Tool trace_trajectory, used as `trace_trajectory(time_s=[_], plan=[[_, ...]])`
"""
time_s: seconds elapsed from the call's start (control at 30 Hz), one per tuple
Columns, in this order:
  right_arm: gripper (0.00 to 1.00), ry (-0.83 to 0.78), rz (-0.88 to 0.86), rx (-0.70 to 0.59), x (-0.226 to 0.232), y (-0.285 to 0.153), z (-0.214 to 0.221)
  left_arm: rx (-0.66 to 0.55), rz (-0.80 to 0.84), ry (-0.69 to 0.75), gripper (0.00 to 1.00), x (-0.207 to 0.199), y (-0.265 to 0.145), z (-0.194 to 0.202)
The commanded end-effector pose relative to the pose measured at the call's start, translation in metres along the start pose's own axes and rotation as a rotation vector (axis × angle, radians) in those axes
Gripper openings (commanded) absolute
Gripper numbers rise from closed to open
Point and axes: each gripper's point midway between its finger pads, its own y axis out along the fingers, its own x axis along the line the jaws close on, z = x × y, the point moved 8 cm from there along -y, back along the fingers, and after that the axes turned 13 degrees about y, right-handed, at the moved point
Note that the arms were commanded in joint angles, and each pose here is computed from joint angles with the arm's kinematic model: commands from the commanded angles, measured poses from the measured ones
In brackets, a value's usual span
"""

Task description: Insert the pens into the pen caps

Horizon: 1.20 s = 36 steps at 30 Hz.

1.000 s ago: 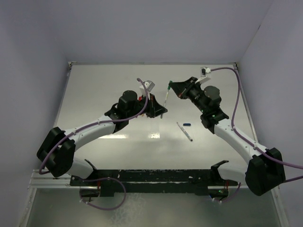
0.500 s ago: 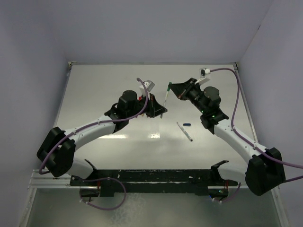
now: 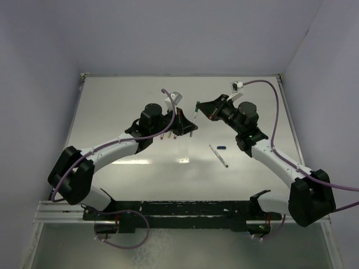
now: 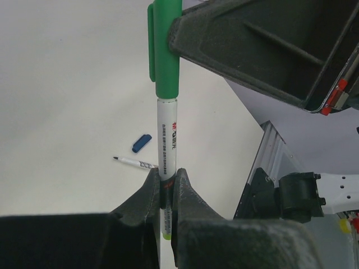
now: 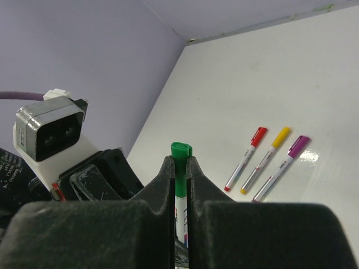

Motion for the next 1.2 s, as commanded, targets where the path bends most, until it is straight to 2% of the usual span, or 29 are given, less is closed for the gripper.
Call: trace_trajectory(time_s=[0.0, 0.4, 0.8, 0.97, 1.17], plan=[[0.0, -0.039, -0.035, 0.158, 0.003, -0.001, 0.019, -0.156, 0.055, 0.063, 0.0, -0.008, 0.005, -0.046], [0.0, -0.212, 0.126, 0.361, -0.006, -0.001, 0.052, -0.247, -0.009, 0.105, 0.0, 0.01, 0.007, -0.082], [0.0, -0.184, 0.254, 0.476, -0.024, -0.001, 0.079, -0.299, -0.093, 0.12, 0.0, 0.032, 0.001, -0.099], [0.0, -0.18, 0.288, 0.517, -0.03, 0.002, 0.087, -0.291, -0.114, 0.125, 0.0, 0.038, 0.0, -0.099], [0.0, -0.202, 0.305, 0.443, -0.026, 0.01, 0.077, -0.179, -0.127, 0.101, 0.0, 0.048, 0.004, -0.076]])
